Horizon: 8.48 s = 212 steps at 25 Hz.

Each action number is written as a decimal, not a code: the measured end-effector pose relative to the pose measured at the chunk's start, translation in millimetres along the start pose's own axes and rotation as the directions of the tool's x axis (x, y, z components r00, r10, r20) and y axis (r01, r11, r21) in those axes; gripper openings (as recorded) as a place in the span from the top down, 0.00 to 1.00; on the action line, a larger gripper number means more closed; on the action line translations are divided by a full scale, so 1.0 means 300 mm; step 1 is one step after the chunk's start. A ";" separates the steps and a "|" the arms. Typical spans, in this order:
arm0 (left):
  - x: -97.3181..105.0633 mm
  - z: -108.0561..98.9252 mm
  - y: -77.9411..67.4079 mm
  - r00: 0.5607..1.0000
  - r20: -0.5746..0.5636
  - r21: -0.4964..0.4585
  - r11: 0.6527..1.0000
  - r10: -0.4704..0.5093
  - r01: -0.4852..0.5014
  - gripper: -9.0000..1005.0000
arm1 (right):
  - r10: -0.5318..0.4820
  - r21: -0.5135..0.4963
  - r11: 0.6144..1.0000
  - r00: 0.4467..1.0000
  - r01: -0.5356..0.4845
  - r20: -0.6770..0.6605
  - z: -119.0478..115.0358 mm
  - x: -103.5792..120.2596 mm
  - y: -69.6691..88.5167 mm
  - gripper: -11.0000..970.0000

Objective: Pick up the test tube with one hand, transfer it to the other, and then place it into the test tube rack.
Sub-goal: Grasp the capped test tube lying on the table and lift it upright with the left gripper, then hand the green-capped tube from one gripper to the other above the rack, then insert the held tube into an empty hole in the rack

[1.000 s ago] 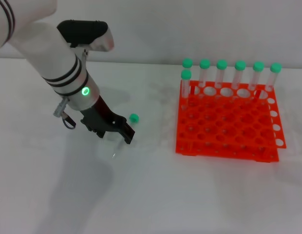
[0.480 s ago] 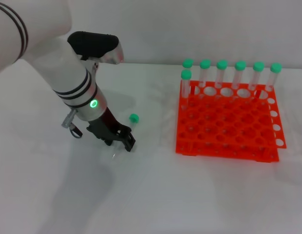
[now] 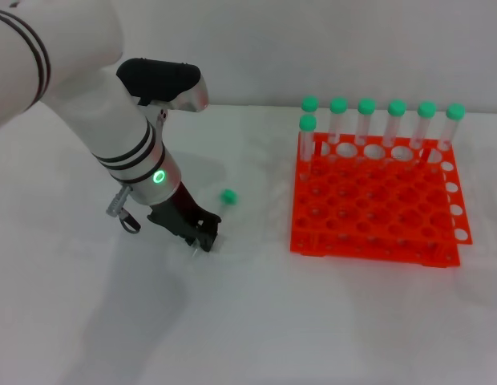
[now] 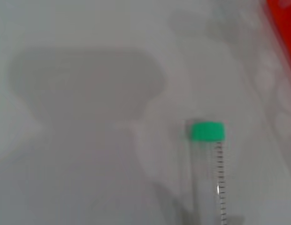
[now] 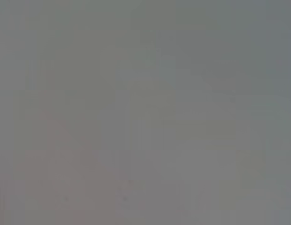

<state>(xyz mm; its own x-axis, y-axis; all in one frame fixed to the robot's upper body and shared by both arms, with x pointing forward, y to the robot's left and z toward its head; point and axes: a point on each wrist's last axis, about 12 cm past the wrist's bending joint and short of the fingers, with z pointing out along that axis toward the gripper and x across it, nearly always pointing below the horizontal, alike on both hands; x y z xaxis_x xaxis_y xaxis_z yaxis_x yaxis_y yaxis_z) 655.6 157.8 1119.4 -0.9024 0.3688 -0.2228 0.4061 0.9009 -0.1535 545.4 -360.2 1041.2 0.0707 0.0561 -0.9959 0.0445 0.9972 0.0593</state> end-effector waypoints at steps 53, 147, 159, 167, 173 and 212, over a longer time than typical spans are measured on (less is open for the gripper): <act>0.299 0.185 -0.285 0.219 0.971 0.021 0.877 0.097 -0.480 0.80 | 0.254 -0.209 0.943 0.966 -0.259 -0.052 -0.060 -0.113 -0.157 0.18; 0.367 0.228 -0.287 0.212 0.946 -0.119 0.870 0.246 -0.478 0.33 | 0.153 -0.794 0.550 0.966 -0.260 -0.211 0.085 -0.257 0.194 0.77; 0.712 0.186 -0.013 0.064 0.993 -0.103 0.995 0.104 -0.015 0.11 | 0.144 -0.798 0.582 0.986 -0.156 -0.088 0.148 -0.272 0.283 0.76; 0.816 0.192 0.070 0.093 0.991 -0.111 0.980 0.097 0.167 0.11 | 0.074 -0.804 0.581 0.992 -0.125 -0.101 0.221 -0.234 0.422 0.76; 0.836 0.195 0.085 0.101 0.991 -0.107 0.971 0.087 0.212 0.11 | 0.036 -0.826 0.556 0.996 -0.093 -0.087 0.237 -0.218 0.502 0.75; 0.772 0.195 0.088 0.110 0.990 -0.110 0.977 0.091 0.181 0.11 | -0.149 -0.763 0.647 0.983 0.011 -0.112 0.316 -0.157 0.607 0.72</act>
<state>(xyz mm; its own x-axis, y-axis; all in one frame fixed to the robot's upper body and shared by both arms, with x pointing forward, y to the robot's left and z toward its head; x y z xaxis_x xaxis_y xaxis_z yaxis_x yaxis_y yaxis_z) 465.6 253.5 1007.4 0.0807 -0.1041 -0.9913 0.2178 0.9723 -0.0844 644.7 -185.9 1105.4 -0.0484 -0.0877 -0.9950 -0.7305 0.6825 -0.0246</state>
